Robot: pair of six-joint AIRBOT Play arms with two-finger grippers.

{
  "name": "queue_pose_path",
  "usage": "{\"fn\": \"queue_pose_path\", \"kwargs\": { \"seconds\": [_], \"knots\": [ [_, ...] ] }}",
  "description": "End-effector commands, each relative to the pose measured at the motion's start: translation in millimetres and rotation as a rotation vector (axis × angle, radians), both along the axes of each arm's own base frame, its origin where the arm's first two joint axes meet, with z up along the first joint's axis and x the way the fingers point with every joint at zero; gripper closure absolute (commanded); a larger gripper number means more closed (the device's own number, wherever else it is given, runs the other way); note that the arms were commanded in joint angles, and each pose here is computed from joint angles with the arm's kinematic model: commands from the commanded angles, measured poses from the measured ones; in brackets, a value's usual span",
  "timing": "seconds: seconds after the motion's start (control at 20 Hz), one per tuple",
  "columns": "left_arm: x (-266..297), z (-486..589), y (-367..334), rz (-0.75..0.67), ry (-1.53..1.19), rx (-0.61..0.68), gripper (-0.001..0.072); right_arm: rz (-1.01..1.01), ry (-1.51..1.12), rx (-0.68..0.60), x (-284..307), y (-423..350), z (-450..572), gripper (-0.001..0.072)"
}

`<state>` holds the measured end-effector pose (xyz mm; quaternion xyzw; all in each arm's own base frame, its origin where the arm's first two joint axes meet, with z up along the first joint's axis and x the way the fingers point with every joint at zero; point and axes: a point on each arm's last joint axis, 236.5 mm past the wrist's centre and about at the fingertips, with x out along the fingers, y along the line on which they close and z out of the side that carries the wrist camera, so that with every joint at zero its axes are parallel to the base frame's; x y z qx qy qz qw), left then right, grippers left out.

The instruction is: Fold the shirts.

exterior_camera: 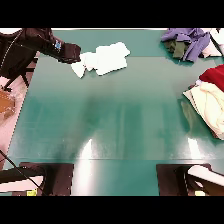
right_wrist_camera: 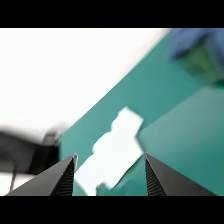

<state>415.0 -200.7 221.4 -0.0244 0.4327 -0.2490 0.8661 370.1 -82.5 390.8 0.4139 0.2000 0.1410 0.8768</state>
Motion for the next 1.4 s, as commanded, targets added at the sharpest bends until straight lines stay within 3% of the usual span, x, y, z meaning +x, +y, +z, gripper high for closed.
{"fn": "queue_pose_path", "kwargs": {
  "seconds": [0.0, 0.15, 0.25, 1.35],
  "knots": [
    [-4, -2, -1, -0.009, 0.015, 0.0, 0.0682, 0.549, -0.209, -0.08, -16, 227, 14, 0.0277],
    [-4, -2, -1, -0.009, 0.015, 0.0, 0.0682, 0.97, -0.268, -0.18, -86, 369, -34, 0.0292],
    [-4, -2, -1, -0.009, 0.015, 0.0, 0.0682, 1.016, -0.245, -0.213, -98, 404, -61, 0.0684],
    [-3, -2, -1, -0.009, 0.016, 0.0, 0.0682, 1.027, -0.277, -0.182, -106, 409, -56, 0.0684]
  ]
}}
